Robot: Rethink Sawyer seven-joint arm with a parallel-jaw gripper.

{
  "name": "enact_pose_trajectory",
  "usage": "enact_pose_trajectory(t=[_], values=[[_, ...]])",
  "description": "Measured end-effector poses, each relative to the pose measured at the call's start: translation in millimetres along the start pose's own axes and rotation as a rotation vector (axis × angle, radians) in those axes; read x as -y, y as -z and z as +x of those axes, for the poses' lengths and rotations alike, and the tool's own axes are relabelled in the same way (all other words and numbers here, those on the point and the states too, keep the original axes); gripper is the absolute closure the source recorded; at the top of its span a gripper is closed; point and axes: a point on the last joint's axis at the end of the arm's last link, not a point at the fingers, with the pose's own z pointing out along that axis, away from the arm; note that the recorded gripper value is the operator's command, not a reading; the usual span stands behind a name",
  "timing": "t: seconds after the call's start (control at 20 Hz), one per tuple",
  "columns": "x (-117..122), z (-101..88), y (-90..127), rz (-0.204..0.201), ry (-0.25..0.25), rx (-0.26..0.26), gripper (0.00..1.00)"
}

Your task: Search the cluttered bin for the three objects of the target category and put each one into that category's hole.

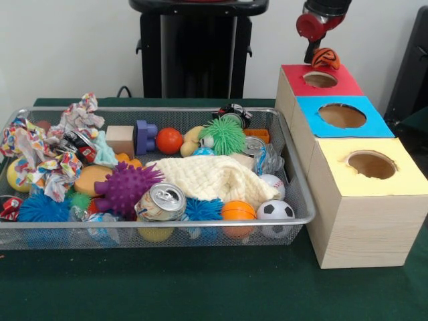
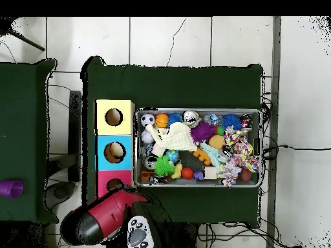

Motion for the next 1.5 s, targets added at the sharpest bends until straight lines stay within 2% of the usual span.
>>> enact_pose_trajectory(t=[0.55, 1.1, 1.5], values=[[2, -4.2, 18, 0.031, 0.009, -0.032, 1.0], [19, -28.0, 29, 0.057, -0.01, 0.016, 1.0], [25, -37.0, 24, 0.051, -0.015, 0.022, 1.0]])
